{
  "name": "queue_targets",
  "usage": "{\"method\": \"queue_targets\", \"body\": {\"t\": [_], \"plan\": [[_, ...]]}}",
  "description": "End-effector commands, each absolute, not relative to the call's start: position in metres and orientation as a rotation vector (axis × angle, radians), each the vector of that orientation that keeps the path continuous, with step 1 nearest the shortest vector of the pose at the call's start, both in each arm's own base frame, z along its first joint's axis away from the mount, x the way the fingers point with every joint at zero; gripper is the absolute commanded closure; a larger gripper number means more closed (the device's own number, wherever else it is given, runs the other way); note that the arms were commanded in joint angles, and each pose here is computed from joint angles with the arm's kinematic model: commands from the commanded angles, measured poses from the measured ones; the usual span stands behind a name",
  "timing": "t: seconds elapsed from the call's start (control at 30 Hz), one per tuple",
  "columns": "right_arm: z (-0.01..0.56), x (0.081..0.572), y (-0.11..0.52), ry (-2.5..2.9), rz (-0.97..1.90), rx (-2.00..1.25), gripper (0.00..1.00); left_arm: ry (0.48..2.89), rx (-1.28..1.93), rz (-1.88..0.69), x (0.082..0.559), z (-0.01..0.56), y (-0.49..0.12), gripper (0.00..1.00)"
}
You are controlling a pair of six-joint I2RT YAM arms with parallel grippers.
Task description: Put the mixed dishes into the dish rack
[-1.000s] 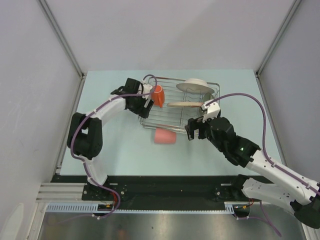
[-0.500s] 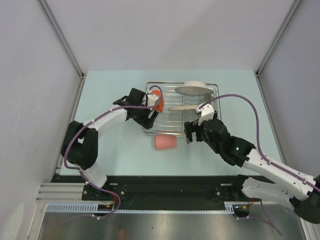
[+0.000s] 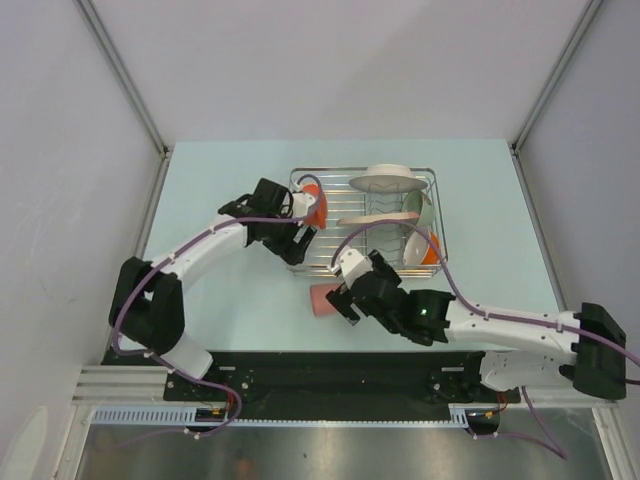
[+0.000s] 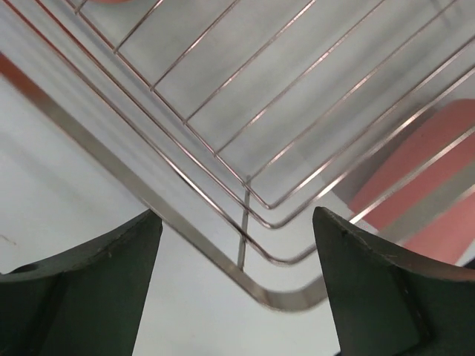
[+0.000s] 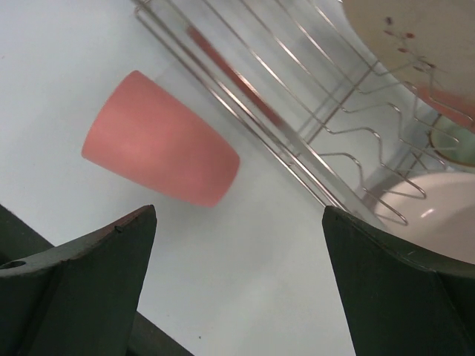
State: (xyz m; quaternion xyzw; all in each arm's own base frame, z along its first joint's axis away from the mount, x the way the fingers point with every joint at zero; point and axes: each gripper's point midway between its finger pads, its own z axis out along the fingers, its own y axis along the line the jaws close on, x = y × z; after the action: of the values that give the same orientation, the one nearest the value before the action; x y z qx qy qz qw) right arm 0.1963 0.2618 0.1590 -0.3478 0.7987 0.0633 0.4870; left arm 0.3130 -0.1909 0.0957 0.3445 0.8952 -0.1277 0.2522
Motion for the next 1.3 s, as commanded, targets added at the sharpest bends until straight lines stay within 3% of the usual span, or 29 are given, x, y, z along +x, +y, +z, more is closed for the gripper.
{"method": "queue_targets", "body": {"t": [0.0, 0.4, 0.63, 0.83, 1.1, 1.27], "plan": [[0.181, 0.197, 0.299, 1.843, 0.165, -0.865, 0.00, 2.329, 0.921, -0.386, 0.308, 0.155, -0.193, 0.12], [0.155, 0.172, 0.385, 1.808, 0.190, -1.114, 0.00, 2.219, 0.709, -0.321, 0.320, 0.210, -0.134, 0.11], [0.101, 0.191, 0.372, 1.916, -0.026, -1.157, 0.04, 2.180, 0.686, -0.321, 0.314, 0.215, -0.125, 0.11], [0.077, 0.213, 0.345, 1.935, -0.272, -1.100, 0.19, 2.175, 0.687, -0.317, 0.316, 0.214, -0.121, 0.11], [0.083, 0.207, 0.328, 1.970, -0.303, -1.043, 0.34, 2.181, 0.690, -0.322, 0.321, 0.210, -0.120, 0.11], [0.089, 0.191, 0.320, 2.000, -0.293, -1.035, 0.52, 2.181, 0.697, -0.333, 0.321, 0.210, -0.122, 0.11]]}}
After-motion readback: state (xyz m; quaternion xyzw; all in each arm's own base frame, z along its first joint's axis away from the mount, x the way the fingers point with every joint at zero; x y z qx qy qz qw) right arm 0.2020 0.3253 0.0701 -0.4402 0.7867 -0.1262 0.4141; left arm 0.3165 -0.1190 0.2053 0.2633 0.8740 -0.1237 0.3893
